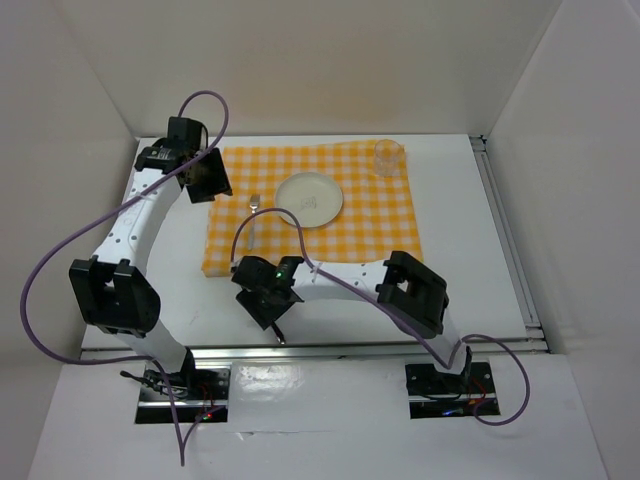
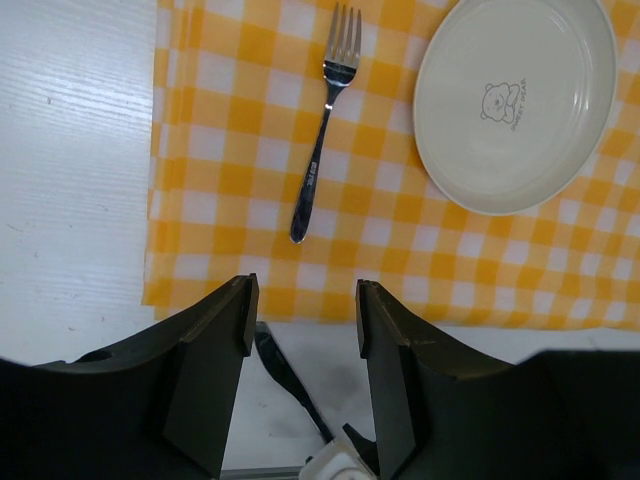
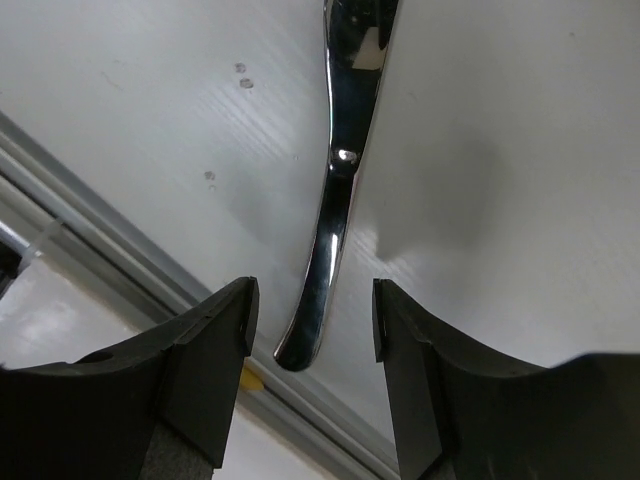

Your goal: Set the dinner table for one person

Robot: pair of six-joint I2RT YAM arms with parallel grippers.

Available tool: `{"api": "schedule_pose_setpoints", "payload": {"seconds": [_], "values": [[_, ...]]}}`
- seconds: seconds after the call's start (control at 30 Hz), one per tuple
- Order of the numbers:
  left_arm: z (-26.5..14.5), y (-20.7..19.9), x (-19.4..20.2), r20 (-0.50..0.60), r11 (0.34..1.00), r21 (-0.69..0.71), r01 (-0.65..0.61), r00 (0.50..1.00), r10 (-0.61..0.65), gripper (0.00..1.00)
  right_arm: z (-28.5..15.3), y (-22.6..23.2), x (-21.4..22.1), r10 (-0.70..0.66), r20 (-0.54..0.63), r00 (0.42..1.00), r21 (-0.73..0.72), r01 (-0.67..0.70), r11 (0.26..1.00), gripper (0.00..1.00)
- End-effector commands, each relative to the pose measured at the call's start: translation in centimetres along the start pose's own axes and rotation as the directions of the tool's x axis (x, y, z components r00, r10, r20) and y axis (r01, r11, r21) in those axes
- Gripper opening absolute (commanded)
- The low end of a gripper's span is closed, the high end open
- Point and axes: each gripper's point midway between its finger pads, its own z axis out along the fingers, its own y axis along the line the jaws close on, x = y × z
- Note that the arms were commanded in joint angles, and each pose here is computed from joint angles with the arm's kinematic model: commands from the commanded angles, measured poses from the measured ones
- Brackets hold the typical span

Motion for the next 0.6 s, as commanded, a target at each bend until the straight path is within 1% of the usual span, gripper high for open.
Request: {"api": "schedule_pose_setpoints", "payload": {"seconds": [0.0, 0.13, 0.2, 0.3, 0.33, 0.37, 0.4, 0.47, 0.57], "values": [[-1.7, -0.6, -1.1, 0.062, 0.999, 0.034, 0.017, 0.998, -0.019, 0.6, 1.6, 0.5, -0.9, -0.018, 0.026, 0.999, -0.023, 0.018, 1.0, 0.61], [-1.7, -0.6, -1.1, 0.062, 0.999, 0.034, 0.017, 0.998, -0.02, 0.6, 3.0, -0.2, -0.8, -0.019, 0.018, 1.0, 0.02, 0.018, 1.0, 0.61], [-1.7, -0.6, -1.1, 0.062, 0.999, 0.034, 0.017, 0.998, -0.02, 0.6, 3.5, -0.2, -0.4, -0.028, 0.009, 1.0, 0.033, 0.027, 0.999, 0.57], [-1.5, -0.2, -1.0, 0.057, 0.999, 0.025, 0.025, 0.998, -0.026, 0.6, 4.3, -0.6, 0.2, -0.028, -0.009, 1.0, 0.05, 0.029, 0.998, 0.5], [-1.5, -0.2, -1.0, 0.057, 0.999, 0.025, 0.025, 0.998, -0.027, 0.6, 4.3, -0.6, 0.2, -0.028, -0.009, 1.0, 0.051, 0.029, 0.998, 0.46], [-1.5, -0.2, -1.0, 0.057, 0.999, 0.025, 0.025, 0.998, -0.027, 0.6, 4.3, -0.7, 0.1, -0.029, -0.006, 1.0, 0.059, 0.029, 0.998, 0.39], [-1.5, -0.2, -1.0, 0.057, 0.999, 0.025, 0.025, 0.998, -0.027, 0.6, 4.4, -0.9, 0.5, -0.029, -0.014, 0.999, 0.062, 0.03, 0.998, 0.39], [-1.3, -0.1, -0.7, 0.048, 0.999, 0.021, 0.026, 0.998, -0.027, 0.6, 4.8, -0.9, 0.7, -0.029, -0.015, 0.999, 0.082, 0.03, 0.996, 0.36], [-1.3, -0.1, -0.7, 0.048, 0.999, 0.021, 0.026, 0.998, -0.027, 0.6, 5.3, -1.7, 1.7, -0.041, -0.039, 0.998, 0.134, 0.045, 0.99, 0.35]]}}
